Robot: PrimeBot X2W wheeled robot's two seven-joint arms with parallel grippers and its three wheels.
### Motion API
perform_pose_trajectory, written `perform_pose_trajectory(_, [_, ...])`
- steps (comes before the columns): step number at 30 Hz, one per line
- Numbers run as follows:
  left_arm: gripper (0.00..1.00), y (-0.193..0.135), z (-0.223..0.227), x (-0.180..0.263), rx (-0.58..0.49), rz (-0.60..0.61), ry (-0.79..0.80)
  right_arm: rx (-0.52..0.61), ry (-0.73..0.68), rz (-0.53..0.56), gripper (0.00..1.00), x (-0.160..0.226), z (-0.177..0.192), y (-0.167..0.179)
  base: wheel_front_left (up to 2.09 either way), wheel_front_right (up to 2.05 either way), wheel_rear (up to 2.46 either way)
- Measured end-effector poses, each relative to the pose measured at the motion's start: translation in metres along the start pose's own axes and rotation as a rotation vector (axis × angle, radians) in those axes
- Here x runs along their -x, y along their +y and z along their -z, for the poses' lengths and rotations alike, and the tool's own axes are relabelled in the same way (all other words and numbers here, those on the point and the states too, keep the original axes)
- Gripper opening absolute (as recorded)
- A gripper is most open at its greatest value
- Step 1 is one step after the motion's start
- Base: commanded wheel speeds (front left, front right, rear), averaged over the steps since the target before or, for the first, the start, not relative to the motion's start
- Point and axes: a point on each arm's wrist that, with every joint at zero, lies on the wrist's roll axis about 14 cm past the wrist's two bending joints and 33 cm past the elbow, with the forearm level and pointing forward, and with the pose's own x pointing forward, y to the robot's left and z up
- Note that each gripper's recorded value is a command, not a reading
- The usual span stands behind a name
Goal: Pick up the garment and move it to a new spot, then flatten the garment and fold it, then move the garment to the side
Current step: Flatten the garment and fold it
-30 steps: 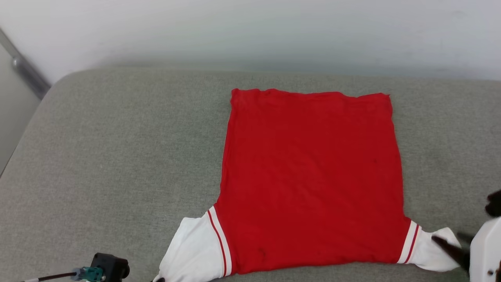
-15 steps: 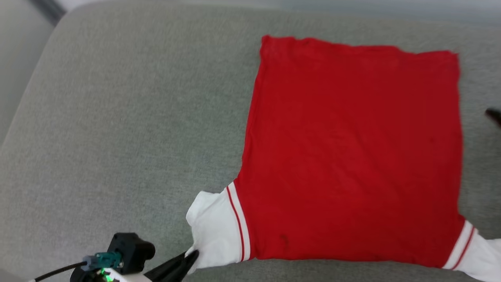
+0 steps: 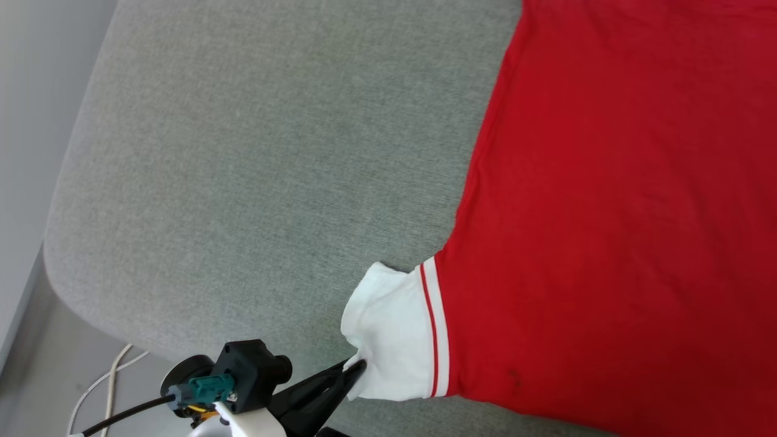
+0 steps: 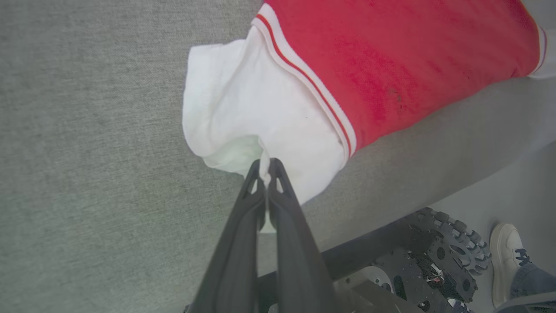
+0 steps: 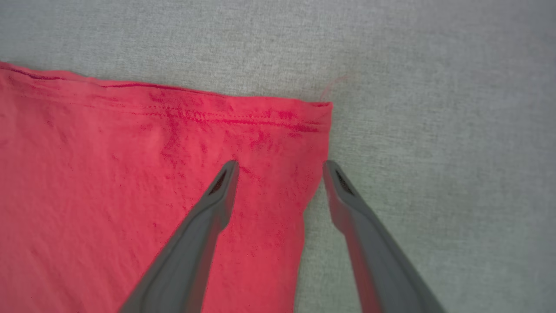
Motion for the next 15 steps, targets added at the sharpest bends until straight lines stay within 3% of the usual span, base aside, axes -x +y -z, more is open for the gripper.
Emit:
perform_pose_trajectory(10, [0.0,0.01,0.004,-0.002,0.028,-0.047,0.01,-0.003,0.109,-0.001,1.0,-0.049,0.021,0.015,0.0,0.0,0.0])
perform_pose_trajectory(11, [0.0,0.01,0.004,-0.002,0.029,-0.05,0.008,-0.009,0.114,-0.003,0.93,-0.05,0.023,0.015,0.0,0.0,0.0])
perform_pose_trajectory(12, [0.0,0.011,0.005,-0.002,0.03,-0.053,0.01,-0.011,0.118,-0.002,0.37,-0.05,0.025,0.015,0.0,0.0,0.0])
perform_pose_trajectory(13, [0.0,0.012,0.005,-0.002,0.031,-0.056,0.011,-0.014,0.12,0.0,0.0,-0.05,0.027,0.014,0.0,0.0,0.0])
perform_pose_trajectory(15, [0.0,0.014,0.006,-0.002,0.031,-0.058,0.009,-0.016,0.127,0.012,0.0,-0.05,0.03,0.008,0.0,0.0,0.0])
